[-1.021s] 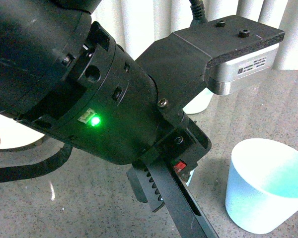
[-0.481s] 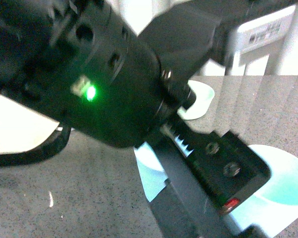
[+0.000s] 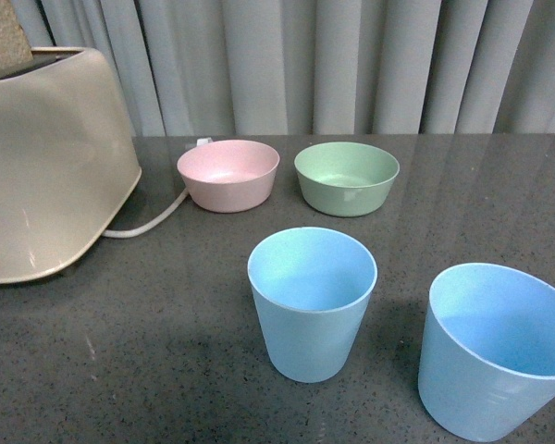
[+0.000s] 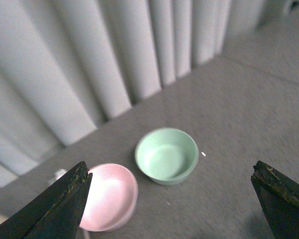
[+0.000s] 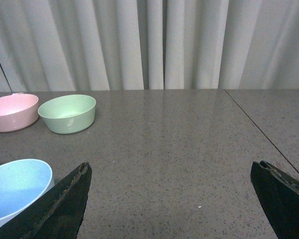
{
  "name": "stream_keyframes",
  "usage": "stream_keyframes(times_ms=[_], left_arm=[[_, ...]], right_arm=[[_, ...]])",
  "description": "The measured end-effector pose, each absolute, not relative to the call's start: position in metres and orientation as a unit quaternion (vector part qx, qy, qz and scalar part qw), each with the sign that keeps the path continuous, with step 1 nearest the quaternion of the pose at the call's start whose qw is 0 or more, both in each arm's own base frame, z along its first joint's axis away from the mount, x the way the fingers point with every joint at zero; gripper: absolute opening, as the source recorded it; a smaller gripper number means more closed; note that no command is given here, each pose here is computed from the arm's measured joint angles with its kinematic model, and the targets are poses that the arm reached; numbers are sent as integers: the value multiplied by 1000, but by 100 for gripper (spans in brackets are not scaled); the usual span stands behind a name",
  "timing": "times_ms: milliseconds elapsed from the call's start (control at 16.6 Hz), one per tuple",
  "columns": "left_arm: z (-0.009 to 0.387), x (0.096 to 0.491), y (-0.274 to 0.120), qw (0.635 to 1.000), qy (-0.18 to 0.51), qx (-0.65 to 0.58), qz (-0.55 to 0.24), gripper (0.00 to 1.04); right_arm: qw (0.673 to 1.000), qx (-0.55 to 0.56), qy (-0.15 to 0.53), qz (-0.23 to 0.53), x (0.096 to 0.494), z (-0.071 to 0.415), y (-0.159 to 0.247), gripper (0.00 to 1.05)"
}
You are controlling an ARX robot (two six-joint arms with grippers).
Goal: Stack blue cups with both arms
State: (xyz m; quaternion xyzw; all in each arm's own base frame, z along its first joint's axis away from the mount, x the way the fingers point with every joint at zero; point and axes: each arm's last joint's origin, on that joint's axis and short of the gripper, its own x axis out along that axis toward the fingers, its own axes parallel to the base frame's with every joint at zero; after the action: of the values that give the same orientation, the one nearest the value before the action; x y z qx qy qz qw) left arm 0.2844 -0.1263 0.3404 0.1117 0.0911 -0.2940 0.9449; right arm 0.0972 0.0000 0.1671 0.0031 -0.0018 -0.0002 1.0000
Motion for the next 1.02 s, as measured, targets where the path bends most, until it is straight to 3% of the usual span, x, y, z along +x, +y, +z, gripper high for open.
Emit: stream_keyframes(times_ms=[120,420,481,601,841,901,1021], left_arm=[[359,271,-95,969,47,73,-233,98],[366,230,-50,989,3,42,-141,98],[368,217,-41,997,-4,27,-77,90],[335,178,-10,1000,-13,10,9,64],[252,154,0,1000,7,3,-1,6],[245,149,0,1000,0,2,-1,1],[228,140,0,1000,-2,2,0,1]], right_arm=[[1000,3,-2,0,97,167,0,98],[1000,3,-2,0,97,167,0,98],[1000,3,-2,0,97,167,0,98],[1000,3,-2,0,97,167,0,98],[1000,3,-2,0,97,167,0,98],[1000,3,-2,0,97,167,0,98],[1000,3,-2,0,97,167,0,98]])
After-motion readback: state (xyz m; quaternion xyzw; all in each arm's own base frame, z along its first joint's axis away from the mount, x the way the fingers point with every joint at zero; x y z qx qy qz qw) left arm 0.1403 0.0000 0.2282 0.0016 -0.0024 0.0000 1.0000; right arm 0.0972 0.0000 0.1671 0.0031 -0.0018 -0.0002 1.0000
